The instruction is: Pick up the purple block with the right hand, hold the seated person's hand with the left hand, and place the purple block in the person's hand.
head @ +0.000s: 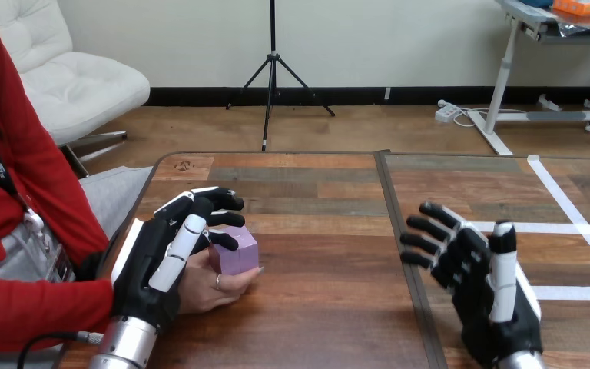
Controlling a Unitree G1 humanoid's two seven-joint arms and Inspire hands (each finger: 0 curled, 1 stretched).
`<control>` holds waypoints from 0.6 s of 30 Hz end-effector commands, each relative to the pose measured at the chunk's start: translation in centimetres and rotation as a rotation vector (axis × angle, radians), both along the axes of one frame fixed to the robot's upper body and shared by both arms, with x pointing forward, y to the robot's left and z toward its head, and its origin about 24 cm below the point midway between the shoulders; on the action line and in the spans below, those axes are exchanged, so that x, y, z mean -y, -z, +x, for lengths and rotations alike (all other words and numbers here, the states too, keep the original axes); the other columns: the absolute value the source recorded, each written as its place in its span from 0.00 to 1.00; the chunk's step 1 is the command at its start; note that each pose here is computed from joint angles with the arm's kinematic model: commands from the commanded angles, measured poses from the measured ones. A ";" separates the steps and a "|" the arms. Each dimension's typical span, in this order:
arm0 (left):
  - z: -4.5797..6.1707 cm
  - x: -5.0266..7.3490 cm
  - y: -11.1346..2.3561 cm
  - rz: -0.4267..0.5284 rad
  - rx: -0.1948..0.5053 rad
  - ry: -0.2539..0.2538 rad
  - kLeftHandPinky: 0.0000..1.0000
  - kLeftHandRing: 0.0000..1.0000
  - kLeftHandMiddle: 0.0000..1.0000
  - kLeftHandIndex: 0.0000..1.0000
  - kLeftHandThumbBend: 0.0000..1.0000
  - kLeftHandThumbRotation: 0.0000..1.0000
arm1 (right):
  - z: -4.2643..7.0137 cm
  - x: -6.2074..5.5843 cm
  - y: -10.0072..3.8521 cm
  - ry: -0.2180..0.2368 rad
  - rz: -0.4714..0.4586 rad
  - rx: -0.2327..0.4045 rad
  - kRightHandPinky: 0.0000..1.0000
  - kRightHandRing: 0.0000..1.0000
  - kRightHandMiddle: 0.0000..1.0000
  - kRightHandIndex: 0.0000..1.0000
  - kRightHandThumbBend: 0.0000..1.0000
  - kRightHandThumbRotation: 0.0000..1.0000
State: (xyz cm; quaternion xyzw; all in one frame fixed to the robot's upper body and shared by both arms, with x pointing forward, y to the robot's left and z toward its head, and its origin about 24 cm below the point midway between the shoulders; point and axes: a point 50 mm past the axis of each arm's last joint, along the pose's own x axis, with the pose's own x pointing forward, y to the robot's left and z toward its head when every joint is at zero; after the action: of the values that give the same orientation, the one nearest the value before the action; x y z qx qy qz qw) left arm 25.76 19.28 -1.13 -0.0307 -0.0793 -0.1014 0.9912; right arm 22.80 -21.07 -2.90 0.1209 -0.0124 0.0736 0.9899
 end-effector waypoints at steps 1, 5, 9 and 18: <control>1.5 0.1 -0.8 -0.035 0.025 -0.011 0.47 0.63 0.65 0.62 0.55 0.72 | 2.3 -0.7 -1.5 0.002 0.031 0.092 0.70 0.75 0.77 0.78 0.81 1.00; 1.8 0.3 -0.9 -0.035 0.031 -0.013 0.46 0.62 0.65 0.62 0.51 0.71 | 2.5 -0.8 -1.4 0.008 0.028 0.087 0.70 0.75 0.77 0.78 0.81 1.00; 2.0 0.4 -0.9 -0.030 0.031 -0.016 0.45 0.61 0.64 0.61 0.48 0.69 | 2.6 -0.9 -1.3 0.013 0.023 0.082 0.69 0.74 0.76 0.78 0.81 1.00; 2.2 0.7 -0.9 -0.013 0.035 -0.022 0.43 0.58 0.62 0.59 0.46 0.64 | 2.8 -1.0 -1.2 0.006 0.031 0.077 0.68 0.73 0.76 0.77 0.80 1.00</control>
State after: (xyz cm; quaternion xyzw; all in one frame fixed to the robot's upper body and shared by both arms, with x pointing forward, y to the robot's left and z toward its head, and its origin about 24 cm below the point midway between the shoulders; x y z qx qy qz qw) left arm 26.87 18.78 -1.23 -0.0430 -0.0779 -0.0927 0.9917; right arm 22.77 -20.60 -4.22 0.1381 0.0117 0.0602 0.9885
